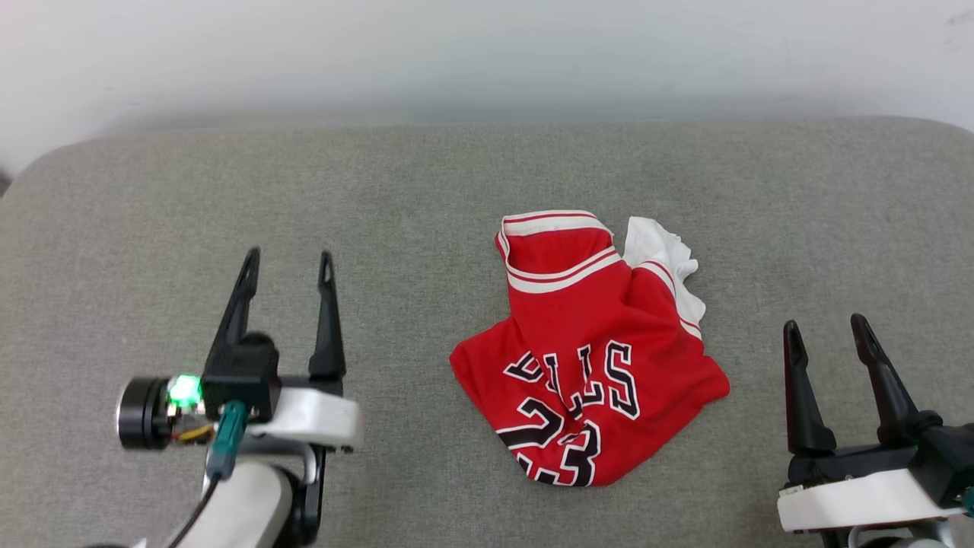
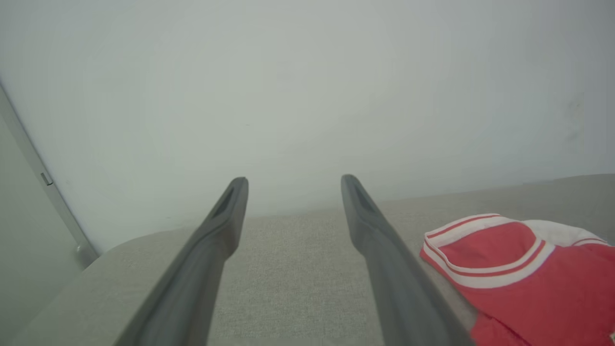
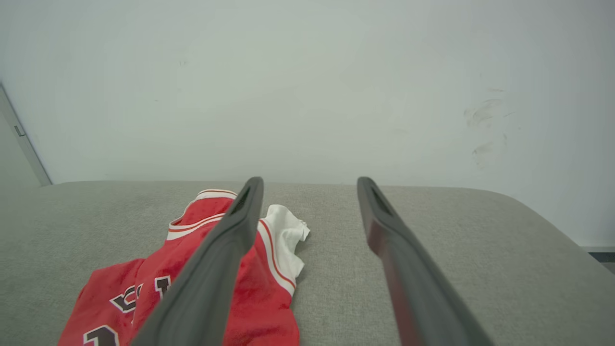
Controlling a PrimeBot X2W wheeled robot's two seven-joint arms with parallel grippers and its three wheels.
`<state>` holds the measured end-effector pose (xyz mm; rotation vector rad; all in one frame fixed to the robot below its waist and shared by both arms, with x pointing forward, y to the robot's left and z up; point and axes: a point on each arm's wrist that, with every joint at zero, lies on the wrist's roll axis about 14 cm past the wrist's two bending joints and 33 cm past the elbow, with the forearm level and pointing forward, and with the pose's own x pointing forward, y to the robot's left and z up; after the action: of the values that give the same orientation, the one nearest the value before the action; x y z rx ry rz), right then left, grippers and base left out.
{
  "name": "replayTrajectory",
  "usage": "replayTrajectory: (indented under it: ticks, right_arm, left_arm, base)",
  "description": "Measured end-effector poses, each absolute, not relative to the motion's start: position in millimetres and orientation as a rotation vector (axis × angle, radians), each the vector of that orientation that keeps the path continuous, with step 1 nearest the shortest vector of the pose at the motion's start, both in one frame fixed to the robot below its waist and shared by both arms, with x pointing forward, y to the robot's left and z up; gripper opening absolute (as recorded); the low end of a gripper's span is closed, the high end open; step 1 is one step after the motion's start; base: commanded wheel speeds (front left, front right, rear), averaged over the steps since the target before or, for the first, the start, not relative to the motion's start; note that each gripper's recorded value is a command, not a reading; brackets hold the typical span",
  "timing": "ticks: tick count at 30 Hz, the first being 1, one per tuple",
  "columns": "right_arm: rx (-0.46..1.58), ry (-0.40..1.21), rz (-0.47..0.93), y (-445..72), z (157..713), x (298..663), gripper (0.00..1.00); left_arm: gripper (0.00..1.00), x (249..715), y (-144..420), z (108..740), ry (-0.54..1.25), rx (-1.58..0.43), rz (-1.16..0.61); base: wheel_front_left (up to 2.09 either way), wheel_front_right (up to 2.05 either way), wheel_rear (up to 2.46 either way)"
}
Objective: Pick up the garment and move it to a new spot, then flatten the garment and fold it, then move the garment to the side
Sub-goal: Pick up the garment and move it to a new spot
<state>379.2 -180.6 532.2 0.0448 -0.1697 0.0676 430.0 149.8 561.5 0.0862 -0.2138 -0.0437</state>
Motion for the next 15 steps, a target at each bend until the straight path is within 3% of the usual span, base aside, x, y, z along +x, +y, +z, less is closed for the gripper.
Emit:
replayTrajectory:
  ticks: [15]
  right_arm:
    - [0.106,-0.162,0.048,-185.1,529.9,359.0,1.0]
  left_arm:
    - [1.0,383.3,164.7,529.9,-0.146,0.038,0.025]
  base:
    - [0.0,0.0,0.0]
